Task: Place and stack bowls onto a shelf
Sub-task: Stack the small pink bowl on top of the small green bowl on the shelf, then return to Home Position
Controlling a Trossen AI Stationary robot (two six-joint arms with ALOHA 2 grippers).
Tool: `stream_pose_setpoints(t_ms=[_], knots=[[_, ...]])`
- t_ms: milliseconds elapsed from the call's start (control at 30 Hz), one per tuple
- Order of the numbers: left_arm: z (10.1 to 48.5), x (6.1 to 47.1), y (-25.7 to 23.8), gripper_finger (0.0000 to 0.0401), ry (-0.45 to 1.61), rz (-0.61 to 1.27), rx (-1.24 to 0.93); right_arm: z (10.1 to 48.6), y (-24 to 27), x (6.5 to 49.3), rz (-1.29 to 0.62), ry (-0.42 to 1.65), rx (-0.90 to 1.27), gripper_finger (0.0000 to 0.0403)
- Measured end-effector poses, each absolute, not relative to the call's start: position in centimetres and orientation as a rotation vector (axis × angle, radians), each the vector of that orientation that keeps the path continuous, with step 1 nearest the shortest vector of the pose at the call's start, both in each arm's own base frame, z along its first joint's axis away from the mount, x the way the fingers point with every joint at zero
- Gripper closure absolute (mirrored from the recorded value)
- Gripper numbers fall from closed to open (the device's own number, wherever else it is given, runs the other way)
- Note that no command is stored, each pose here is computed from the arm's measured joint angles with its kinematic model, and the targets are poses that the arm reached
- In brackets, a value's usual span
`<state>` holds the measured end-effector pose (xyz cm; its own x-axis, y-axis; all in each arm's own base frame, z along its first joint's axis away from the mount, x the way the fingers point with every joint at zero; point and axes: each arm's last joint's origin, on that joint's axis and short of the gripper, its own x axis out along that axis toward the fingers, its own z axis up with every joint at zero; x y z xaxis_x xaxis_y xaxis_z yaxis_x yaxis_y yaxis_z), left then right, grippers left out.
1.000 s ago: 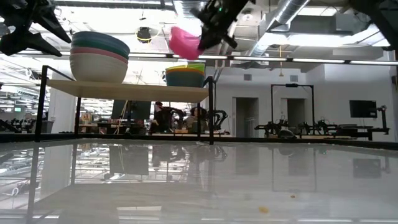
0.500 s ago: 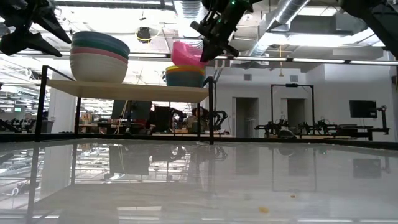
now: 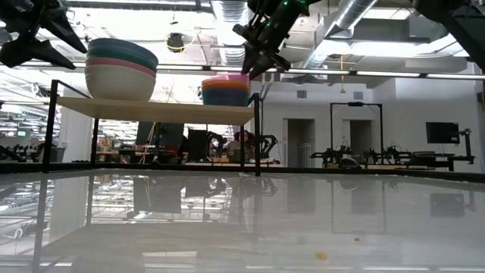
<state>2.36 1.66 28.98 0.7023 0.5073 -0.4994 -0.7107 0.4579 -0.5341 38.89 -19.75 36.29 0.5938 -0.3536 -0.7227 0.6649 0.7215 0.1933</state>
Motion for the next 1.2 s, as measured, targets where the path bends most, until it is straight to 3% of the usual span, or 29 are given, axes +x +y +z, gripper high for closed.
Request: stream_pose_setpoints(t_ms=[267,533,733,933,1000,1133,1200], knots=[[29.0,2.4,1.7,0.0197,0.286,0.763,-0.793,38.0,-20.0,38.6,-0.613,0.600,0.457,0.0238],[29.8,2.8,1.9,0.0197,0.169,0.733,-0.838,45.0,-16.8,35.8,-0.431,0.349,0.337,0.0246],[30.8,3.2,1.8,0.0197,0.103,0.616,-0.814,50.8,-12.0,29.7,-0.348,0.279,0.180,0.0245],[31.1,3.2,1.9,0.0197,0.032,0.612,-0.924,53.6,-6.9,21.9,-0.289,0.330,0.169,0.0246],[32.3,3.5,1.8,0.0197,-0.042,0.502,-0.834,54.1,-5.4,19.4,-0.264,0.346,0.151,0.0246],[35.5,3.7,0.9,0.0197,-0.195,0.109,-0.478,54.0,-2.9,15.5,-0.226,0.335,0.158,0.0246],[36.1,3.3,0.6,0.0197,-0.249,0.057,-0.405,53.3,-2.0,13.9,-0.249,0.314,0.181,0.0246]])
